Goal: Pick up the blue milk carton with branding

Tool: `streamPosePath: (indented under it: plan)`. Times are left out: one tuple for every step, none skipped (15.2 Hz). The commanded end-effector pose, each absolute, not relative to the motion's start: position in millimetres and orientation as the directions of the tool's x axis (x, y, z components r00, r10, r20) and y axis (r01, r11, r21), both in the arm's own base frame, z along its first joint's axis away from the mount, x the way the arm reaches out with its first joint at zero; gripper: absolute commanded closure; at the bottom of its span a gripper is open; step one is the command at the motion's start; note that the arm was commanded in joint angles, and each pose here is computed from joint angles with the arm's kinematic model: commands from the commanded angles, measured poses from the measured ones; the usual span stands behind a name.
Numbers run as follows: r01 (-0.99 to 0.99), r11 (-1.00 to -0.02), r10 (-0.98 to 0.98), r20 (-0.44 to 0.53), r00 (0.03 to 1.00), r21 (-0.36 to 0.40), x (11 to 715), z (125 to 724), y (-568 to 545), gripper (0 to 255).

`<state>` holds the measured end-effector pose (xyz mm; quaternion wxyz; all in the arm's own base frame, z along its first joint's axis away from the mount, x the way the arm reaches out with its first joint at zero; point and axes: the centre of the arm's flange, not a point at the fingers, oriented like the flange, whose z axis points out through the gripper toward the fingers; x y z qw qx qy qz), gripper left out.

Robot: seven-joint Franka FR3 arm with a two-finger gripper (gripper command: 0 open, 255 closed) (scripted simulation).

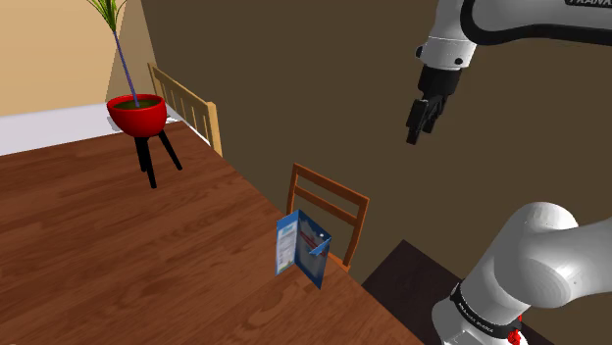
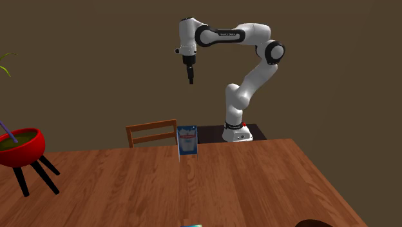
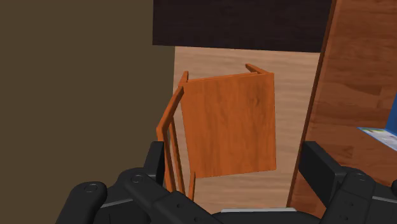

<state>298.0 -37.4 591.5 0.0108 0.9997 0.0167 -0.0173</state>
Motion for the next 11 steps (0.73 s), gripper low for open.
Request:
streamPosePath:
  plan:
    - [0.034,-0.999,0.033,-0.035,0.999,0.021,298,591,-37,0]
    - [0.034,-0.999,0.034,-0.031,0.999,0.019,298,586,-26,0]
    - [0.034,-0.999,0.034,-0.026,0.999,0.017,298,581,-14,0]
    - [0.035,-0.999,0.034,-0.022,0.999,0.015,298,577,-2,0]
    - [0.035,-0.999,0.035,-0.017,0.999,0.014,298,572,10,0]
    - [0.036,-0.999,0.035,-0.013,0.999,0.012,298,567,22,0]
    - [0.036,-0.999,0.036,-0.008,0.999,0.01,299,562,34,0]
    - [0.036,-0.999,0.036,-0.004,0.999,0.008,299,557,46,0]
    - [0.037,-0.999,0.037,0.001,0.999,0.006,299,552,58,0]
    - [0.037,-0.999,0.037,0.005,0.999,0.005,299,547,70,0]
    - [0.037,-0.999,0.038,0.01,0.999,0.003,299,542,82,0]
